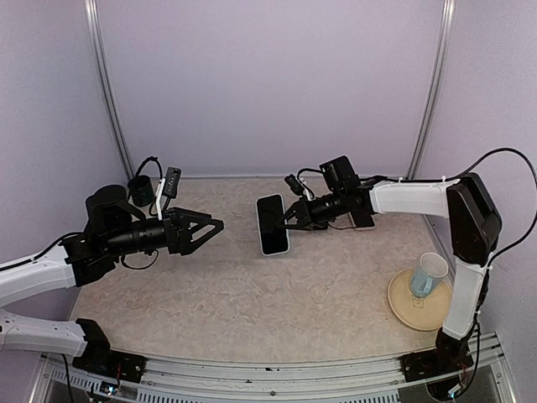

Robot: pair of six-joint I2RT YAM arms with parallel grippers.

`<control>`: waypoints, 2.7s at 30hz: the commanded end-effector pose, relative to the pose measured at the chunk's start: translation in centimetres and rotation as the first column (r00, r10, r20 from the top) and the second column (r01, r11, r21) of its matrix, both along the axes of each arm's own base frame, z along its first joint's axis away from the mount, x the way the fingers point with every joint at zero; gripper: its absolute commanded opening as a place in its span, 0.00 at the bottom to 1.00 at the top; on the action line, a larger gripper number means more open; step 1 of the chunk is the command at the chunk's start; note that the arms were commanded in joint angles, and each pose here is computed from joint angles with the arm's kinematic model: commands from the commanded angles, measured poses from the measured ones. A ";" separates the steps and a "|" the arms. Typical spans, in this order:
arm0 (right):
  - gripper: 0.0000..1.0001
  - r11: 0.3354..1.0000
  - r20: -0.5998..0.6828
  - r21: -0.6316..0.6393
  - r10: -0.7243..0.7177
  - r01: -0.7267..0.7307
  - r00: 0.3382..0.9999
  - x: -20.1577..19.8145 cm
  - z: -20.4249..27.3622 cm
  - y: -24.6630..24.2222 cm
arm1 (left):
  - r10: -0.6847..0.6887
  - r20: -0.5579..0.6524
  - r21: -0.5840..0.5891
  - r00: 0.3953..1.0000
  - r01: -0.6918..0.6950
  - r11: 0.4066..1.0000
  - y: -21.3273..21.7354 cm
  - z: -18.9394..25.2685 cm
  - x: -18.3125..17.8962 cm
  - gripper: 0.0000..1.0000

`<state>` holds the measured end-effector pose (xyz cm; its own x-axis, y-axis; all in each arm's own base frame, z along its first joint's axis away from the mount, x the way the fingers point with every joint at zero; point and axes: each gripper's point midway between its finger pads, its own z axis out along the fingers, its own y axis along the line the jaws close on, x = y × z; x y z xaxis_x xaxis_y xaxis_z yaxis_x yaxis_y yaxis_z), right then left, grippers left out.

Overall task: Put the phone into the phone case
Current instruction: Place the phone with the phone case at the center of the board.

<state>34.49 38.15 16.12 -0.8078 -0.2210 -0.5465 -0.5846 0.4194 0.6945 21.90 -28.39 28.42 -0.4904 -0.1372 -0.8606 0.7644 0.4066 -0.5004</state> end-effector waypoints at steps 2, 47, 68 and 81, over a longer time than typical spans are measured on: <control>0.00 1.000 0.016 0.010 -0.025 0.024 1.000 3.3 0.2 0.6 | 0.016 0.008 0.003 1.000 -0.016 1.000 0.5 -0.1 -0.1 0.99; 0.00 0.990 -0.084 0.020 -0.134 0.137 0.987 17.0 -6.5 2.7 | 0.066 0.006 -0.019 0.998 -0.066 0.998 1.9 0.3 -0.5 0.99; 0.17 0.984 -0.091 -0.013 -0.177 0.176 0.980 18.6 -9.1 1.8 | 0.086 0.001 -0.009 0.996 -0.086 0.996 1.9 -0.1 0.0 0.99; 0.23 0.983 -0.091 -0.008 -0.185 0.185 0.979 19.2 -9.3 1.7 | 0.088 0.003 -0.004 0.996 -0.088 0.996 1.8 -0.1 0.2 0.99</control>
<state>52.39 40.01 5.78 -0.9018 -0.0786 -0.4250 -0.3997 0.5260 0.7507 21.81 -26.67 28.47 -0.4787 -0.1823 -0.8588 0.7301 0.4607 -0.5047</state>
